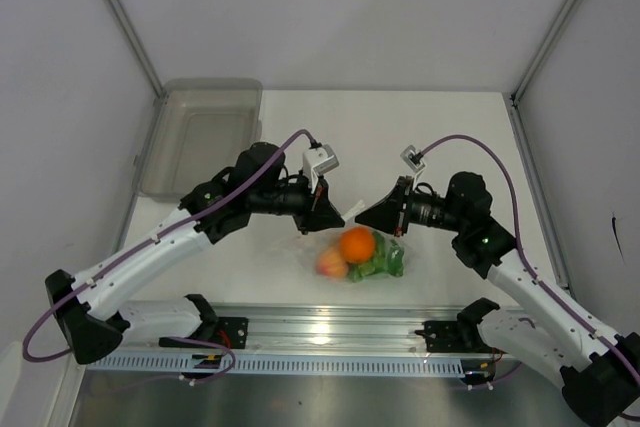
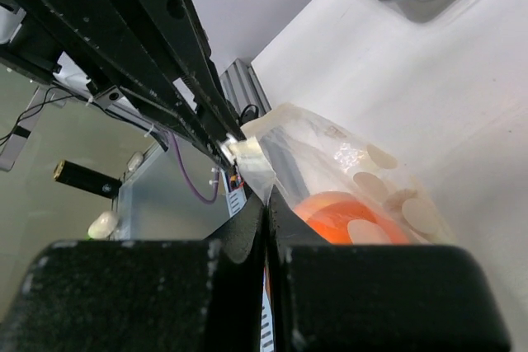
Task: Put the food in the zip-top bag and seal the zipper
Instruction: Zip the zipper food storage bag at the center of the board.
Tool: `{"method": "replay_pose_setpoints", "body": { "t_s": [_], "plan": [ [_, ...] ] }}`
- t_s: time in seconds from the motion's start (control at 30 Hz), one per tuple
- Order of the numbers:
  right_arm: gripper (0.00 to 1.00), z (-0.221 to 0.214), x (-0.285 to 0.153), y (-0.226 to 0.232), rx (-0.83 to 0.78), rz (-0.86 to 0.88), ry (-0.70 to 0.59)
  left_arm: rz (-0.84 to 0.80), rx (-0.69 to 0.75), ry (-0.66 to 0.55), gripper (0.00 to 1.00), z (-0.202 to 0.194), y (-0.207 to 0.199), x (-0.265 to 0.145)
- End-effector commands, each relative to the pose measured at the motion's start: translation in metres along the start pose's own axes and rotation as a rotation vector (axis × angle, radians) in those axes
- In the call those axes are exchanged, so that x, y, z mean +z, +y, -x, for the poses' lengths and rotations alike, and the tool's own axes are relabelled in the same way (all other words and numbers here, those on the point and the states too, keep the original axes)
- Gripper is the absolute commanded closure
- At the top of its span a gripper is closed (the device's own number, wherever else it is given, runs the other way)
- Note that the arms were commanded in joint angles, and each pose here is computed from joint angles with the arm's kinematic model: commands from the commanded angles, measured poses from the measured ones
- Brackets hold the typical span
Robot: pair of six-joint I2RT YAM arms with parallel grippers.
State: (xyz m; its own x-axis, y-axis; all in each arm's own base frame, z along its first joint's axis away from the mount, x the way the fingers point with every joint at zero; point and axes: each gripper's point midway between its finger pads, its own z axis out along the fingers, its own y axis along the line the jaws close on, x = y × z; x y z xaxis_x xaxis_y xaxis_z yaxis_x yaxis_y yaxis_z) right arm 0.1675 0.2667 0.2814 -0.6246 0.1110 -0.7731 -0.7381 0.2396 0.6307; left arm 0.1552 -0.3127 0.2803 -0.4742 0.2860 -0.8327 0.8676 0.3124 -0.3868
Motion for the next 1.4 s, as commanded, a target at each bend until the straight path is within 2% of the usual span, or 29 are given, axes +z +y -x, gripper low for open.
{"method": "replay_pose_setpoints", "body": {
  "t_s": [0.0, 1.03, 1.37],
  "plan": [
    [1.00, 0.031, -0.008, 0.010, -0.061, 0.006, -0.127, 0.046, -0.011, 0.037, 0.99, -0.018, 0.008, -0.016],
    [1.00, 0.062, -0.070, -0.034, -0.030, -0.205, -0.283, 0.165, -0.117, 0.072, 0.99, -0.070, 0.032, -0.047],
    [1.00, 0.059, -0.074, -0.040, -0.017, -0.202, -0.274, 0.226, -0.175, 0.083, 0.99, -0.081, 0.039, -0.052]
  ]
}}
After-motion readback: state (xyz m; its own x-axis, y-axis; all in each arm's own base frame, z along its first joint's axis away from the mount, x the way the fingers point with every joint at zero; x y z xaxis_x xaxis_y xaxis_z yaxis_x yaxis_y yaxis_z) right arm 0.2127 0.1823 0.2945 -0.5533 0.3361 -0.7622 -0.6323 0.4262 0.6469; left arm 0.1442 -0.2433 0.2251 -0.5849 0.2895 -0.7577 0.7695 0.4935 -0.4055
